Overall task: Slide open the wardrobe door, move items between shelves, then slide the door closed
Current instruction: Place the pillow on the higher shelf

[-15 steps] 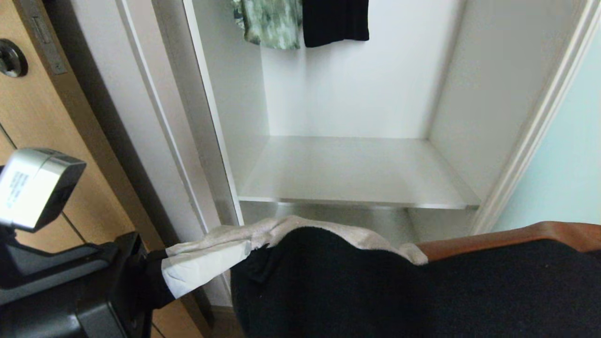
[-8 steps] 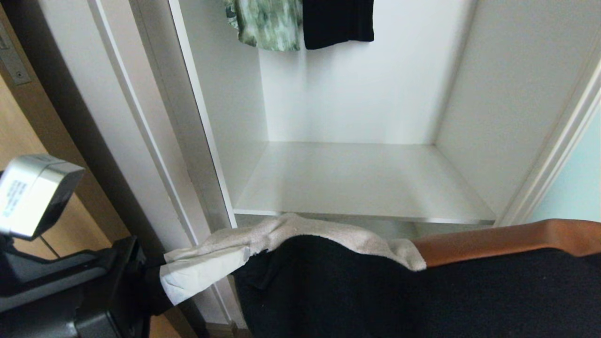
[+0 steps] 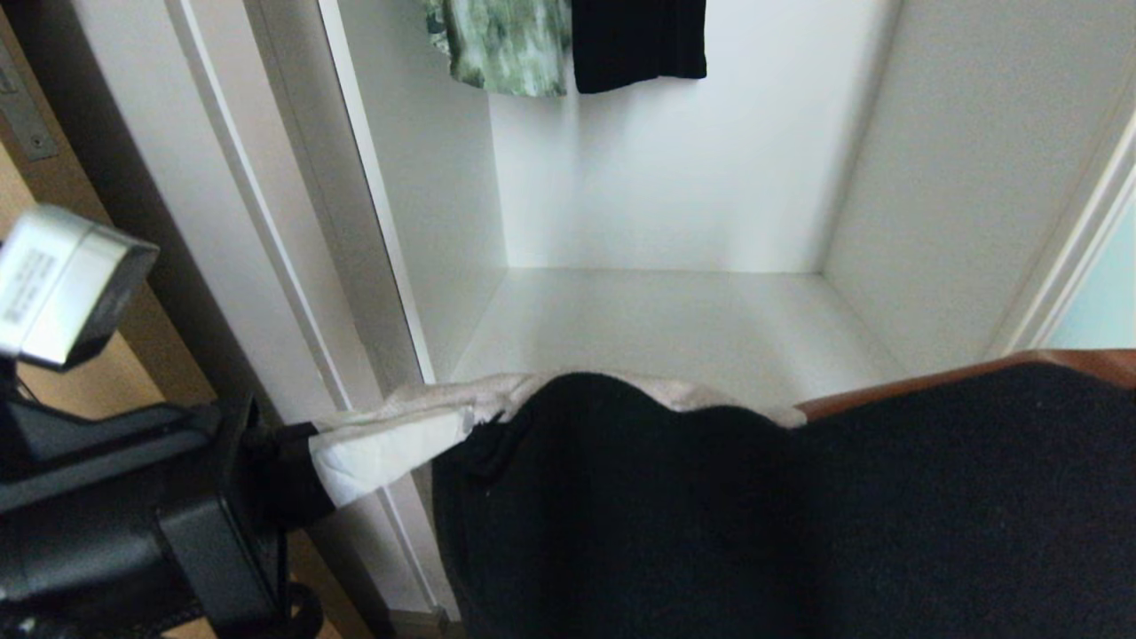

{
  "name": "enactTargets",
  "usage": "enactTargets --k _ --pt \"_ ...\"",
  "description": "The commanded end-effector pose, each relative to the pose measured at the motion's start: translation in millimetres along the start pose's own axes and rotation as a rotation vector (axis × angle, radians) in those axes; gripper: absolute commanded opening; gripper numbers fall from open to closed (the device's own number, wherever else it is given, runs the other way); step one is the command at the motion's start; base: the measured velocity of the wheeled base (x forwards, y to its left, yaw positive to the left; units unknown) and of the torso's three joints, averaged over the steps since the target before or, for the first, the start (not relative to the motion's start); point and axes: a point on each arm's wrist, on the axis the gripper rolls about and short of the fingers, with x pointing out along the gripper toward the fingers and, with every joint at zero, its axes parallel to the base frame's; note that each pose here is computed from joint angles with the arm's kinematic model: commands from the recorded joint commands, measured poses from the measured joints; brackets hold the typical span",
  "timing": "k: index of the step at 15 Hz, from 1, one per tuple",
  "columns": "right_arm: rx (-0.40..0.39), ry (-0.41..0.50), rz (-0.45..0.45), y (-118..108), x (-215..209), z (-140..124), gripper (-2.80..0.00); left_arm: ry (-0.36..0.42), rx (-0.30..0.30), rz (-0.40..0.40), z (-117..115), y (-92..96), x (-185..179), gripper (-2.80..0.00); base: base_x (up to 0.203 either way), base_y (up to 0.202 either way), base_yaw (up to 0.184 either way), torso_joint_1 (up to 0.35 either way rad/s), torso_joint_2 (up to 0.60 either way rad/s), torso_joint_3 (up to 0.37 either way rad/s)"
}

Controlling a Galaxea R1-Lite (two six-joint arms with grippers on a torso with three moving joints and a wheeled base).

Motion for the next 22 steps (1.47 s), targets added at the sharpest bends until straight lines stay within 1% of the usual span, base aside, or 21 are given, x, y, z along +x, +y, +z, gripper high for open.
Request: enactTargets --k 1,3,6,11,13,15,18,20,21,22 --pt "0.009 0.011 -0.007 0 20 16 -2.80 -0.030 0.001 0.026 25 -4.0 10 -2.80 0.000 0.000 0.000 0.000 0.00 0.000" --pt "-0.003 -0.012 0.005 6 30 33 -2.80 -0.021 -0.003 0.068 40 -3.0 27 -2.80 0.000 0.000 0.000 0.000 0.00 0.000" --pt "-0.024 -0.045 0.029 15 47 59 -2.80 -0.052 0.007 0.096 63 4.4 58 -2.80 0.000 0.000 0.000 0.000 0.00 0.000" --pt "-0.064 -0.112 0.077 28 93 115 -2.80 -0.162 0.035 0.125 109 26.6 118 -2.80 0.000 0.000 0.000 0.000 0.00 0.000" --pt "-0.071 -0.126 0.078 24 119 132 -2.80 -0.200 0.047 0.142 122 41.1 144 -2.80 0.000 0.000 0.000 0.000 0.00 0.000" --pt "-0.085 -0.123 0.069 13 147 140 -2.80 -0.220 0.056 0.168 126 61.8 169 -2.80 0.000 0.000 0.000 0.000 0.00 0.000" --pt "-0.106 -0.145 0.067 -16 194 144 -2.80 -0.264 0.066 0.204 128 97.8 204 -2.80 0.000 0.000 0.000 0.000 0.00 0.000" --pt "-0.113 -0.159 0.069 -39 229 145 -2.80 -0.283 0.081 0.234 123 130.6 221 -2.80 0.000 0.000 0.000 0.000 0.00 0.000" --pt "-0.116 -0.170 0.067 -50 244 146 -2.80 -0.290 0.097 0.205 120 144.9 224 -2.80 0.000 0.000 0.000 0.000 0.00 0.000" --pt "-0.118 -0.180 0.060 -66 260 146 -2.80 -0.285 0.106 0.187 112 162.6 229 -2.80 0.000 0.000 0.000 0.000 0.00 0.000"
